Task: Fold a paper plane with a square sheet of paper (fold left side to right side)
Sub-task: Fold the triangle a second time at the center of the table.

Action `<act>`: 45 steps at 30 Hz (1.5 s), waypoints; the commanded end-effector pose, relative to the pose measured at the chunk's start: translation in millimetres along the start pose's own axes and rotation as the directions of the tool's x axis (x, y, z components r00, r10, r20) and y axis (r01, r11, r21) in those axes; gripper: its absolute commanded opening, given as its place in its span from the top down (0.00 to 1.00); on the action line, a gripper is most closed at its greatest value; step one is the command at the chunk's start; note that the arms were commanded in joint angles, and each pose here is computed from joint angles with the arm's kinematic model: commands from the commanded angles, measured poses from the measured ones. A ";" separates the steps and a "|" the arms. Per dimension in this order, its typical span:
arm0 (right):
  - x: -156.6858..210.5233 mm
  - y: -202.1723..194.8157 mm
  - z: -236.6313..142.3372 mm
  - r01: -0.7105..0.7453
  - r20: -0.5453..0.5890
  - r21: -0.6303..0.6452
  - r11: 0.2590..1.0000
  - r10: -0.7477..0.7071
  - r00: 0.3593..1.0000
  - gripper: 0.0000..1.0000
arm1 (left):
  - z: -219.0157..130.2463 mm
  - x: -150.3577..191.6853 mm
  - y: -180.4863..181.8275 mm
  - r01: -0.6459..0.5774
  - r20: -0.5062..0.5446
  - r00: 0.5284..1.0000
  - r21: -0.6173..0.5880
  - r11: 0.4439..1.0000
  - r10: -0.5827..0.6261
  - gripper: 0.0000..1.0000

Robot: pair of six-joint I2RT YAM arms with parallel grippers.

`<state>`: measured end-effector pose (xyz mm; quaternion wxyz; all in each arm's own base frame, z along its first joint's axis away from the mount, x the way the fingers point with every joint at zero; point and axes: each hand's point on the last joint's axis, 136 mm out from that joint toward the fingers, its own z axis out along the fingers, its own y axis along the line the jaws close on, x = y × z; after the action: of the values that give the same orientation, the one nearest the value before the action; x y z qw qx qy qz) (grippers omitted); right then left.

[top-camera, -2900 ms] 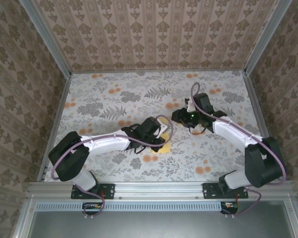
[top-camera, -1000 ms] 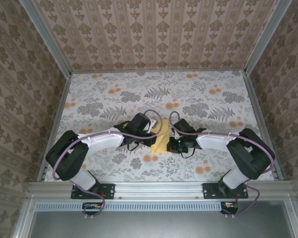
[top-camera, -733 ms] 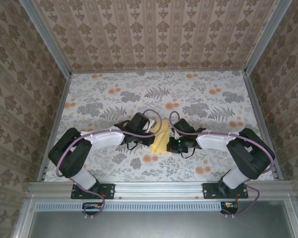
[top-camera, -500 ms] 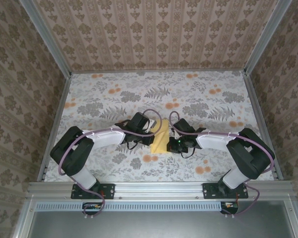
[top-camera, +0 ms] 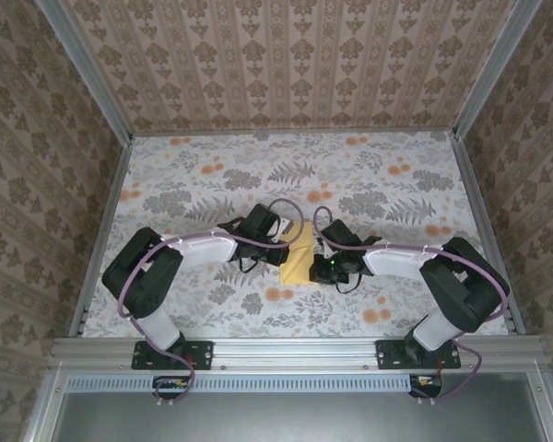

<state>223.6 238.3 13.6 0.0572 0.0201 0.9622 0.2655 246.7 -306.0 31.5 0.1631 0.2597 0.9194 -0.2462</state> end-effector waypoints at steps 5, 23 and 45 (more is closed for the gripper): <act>16.5 -25.3 6.0 -0.015 -0.062 0.106 0.994 0.022 0.998 1.00 | -0.1 -8.0 -0.9 -0.026 0.000 1.000 0.009 1.000 0.026 1.00; 17.9 -27.7 6.7 -0.015 -0.072 0.120 0.993 0.024 0.997 1.00 | 5.0 -10.6 2.6 -0.030 -0.005 1.000 0.006 1.000 0.030 1.00; 18.7 -28.9 7.1 -0.014 -0.081 0.130 0.991 0.025 0.996 1.00 | 11.6 -4.4 8.9 -0.026 -0.026 0.999 -0.012 1.000 0.026 1.00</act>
<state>223.6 238.3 13.3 0.0505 0.0198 0.9641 0.2598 252.6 -307.0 22.2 0.1564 0.2669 0.9207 -0.2378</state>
